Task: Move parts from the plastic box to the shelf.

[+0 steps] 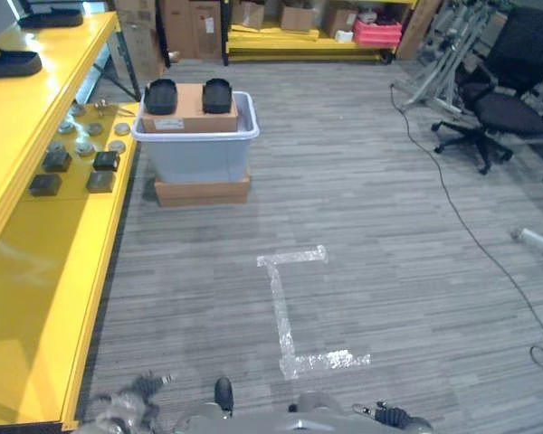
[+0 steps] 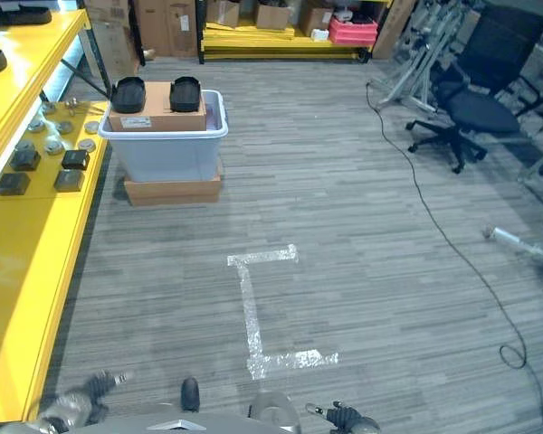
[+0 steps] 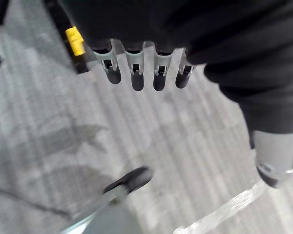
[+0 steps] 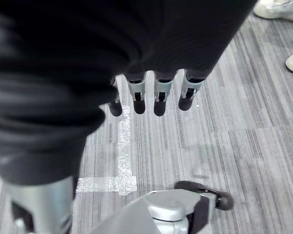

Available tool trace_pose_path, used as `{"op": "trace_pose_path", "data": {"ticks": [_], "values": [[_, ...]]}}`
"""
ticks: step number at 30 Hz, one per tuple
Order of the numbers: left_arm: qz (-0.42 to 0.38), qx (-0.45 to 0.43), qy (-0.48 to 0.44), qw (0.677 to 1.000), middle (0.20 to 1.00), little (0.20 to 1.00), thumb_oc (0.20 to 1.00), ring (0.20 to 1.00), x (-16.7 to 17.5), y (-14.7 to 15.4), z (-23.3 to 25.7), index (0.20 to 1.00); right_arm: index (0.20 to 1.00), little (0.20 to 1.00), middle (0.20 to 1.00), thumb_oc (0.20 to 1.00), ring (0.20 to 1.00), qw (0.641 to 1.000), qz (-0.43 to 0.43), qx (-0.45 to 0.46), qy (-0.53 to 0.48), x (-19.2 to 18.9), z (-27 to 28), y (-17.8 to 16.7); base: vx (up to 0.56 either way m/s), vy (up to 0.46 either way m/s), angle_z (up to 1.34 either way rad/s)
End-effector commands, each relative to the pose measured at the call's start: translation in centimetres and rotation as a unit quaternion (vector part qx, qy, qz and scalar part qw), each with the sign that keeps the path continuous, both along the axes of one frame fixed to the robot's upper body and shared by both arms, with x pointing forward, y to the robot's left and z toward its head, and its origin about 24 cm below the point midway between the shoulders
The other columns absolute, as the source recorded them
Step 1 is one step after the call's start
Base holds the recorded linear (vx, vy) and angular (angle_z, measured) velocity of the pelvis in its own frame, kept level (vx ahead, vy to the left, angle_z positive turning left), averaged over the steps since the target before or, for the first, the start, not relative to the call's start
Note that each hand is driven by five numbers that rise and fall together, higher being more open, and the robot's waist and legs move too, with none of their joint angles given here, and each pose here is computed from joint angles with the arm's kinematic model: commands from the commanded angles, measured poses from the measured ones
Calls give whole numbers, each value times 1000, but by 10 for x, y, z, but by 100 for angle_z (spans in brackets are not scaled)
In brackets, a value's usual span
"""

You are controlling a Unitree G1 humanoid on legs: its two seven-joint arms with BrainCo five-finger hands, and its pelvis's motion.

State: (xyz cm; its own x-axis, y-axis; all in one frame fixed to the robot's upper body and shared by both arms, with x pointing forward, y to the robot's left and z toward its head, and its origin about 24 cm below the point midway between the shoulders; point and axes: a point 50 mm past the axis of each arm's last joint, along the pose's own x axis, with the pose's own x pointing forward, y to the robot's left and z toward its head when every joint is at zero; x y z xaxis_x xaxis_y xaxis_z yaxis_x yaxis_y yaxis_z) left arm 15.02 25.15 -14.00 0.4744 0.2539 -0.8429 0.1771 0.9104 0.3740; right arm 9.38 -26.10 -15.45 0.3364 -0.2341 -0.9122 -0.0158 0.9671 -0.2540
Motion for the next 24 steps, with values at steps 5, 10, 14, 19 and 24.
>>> {"op": "trace_pose_path", "data": {"ticks": [5,10,14,19,24], "values": [[-6,7,-89,996,1000,1000,1000,1000,49,-6,22,1000,1000,1000,1000,1000,1000,999,3,-40,-27,21,13,-23,315,-122,17],[-7,-1,-78,997,1000,1000,1000,1000,40,-10,16,1000,1000,1000,1000,1000,1000,999,0,-40,-7,9,10,-24,269,-200,33],[37,-23,-59,997,1000,1000,1000,1000,19,-9,6,1000,1000,1000,1000,1000,1000,997,-18,-58,-43,26,21,-39,278,-222,17],[57,-22,-41,997,1000,1000,1000,1000,4,-7,0,1000,1000,1000,1000,1000,1000,993,-35,-74,-82,41,31,-49,285,13,-10],[60,-19,-9,998,1000,1000,1000,1000,-14,-8,-7,1000,1000,1000,1000,1000,1000,990,-54,-75,-106,53,38,-53,321,117,-44]]}}
